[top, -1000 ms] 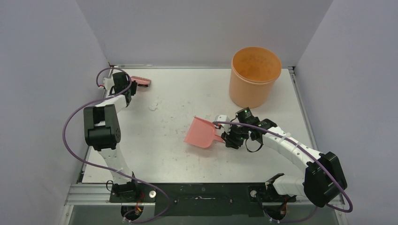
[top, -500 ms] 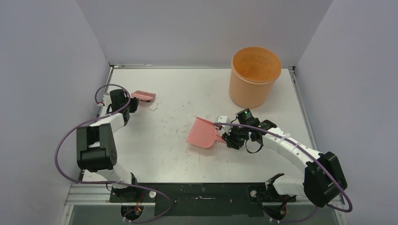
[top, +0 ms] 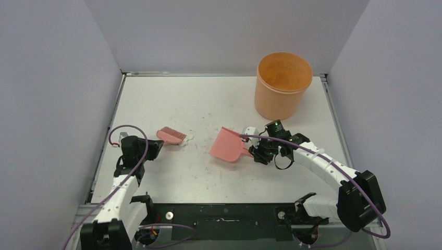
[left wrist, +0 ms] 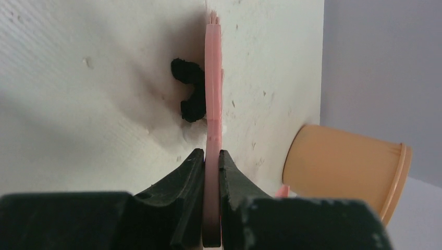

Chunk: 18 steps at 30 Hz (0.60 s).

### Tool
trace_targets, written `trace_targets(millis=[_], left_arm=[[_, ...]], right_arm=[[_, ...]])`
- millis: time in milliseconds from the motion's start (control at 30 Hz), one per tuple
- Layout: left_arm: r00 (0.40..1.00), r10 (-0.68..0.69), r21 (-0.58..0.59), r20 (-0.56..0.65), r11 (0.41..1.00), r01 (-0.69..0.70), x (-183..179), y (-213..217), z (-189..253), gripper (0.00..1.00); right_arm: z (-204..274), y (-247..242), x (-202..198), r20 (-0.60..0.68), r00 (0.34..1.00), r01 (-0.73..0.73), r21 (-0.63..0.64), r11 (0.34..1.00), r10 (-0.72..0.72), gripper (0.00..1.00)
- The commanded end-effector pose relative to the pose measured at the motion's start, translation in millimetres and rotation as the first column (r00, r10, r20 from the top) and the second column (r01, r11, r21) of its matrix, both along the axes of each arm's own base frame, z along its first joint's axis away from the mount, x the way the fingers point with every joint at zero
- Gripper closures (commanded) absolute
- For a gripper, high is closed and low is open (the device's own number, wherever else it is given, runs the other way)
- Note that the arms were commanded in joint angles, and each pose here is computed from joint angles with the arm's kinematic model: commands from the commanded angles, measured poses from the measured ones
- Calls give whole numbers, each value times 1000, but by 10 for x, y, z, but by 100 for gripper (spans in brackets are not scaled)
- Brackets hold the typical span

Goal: Sweep away the paper scraps from the table

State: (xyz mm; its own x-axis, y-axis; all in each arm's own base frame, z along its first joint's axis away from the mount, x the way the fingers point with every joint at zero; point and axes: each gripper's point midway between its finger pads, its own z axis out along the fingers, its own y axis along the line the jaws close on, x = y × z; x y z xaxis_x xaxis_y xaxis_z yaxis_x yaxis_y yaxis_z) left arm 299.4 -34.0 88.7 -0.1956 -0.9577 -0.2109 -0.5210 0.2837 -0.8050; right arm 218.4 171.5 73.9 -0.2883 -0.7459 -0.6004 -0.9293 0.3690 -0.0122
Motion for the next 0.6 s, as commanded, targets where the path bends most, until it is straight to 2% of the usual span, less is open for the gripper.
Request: trace_targets(millis=[0, 100, 167, 233, 300, 433, 567], left_arm=[[992, -123, 83, 4, 989, 123, -414, -131, 204, 100], [961, -276, 182, -23, 944, 275, -533, -275, 426, 100], [935, -354, 230, 5, 910, 344, -534, -350, 608, 100], [893, -449, 323, -1, 845, 425, -550, -418, 817, 100], [869, -491, 424, -62, 775, 468, -515, -339, 984, 100], [870, -447, 623, -208, 625, 470, -370, -62, 1387, 100], [846, -420, 697, -328, 498, 517, -205, 21, 1614, 100]], right_arm=[[119, 25, 124, 68, 998, 10, 33, 999, -12, 94], [114, 24, 126, 64, 998, 11, 34, 999, -13, 94], [110, 24, 122, 60, 998, 11, 35, 999, -13, 94], [118, 22, 127, 63, 998, 13, 31, 999, -15, 95], [147, -6, 170, 76, 997, 30, 13, 999, -31, 95], [167, -79, 183, 68, 997, 32, -61, 998, -28, 95], [147, -180, 117, 4, 1000, 16, -159, 987, -15, 95]])
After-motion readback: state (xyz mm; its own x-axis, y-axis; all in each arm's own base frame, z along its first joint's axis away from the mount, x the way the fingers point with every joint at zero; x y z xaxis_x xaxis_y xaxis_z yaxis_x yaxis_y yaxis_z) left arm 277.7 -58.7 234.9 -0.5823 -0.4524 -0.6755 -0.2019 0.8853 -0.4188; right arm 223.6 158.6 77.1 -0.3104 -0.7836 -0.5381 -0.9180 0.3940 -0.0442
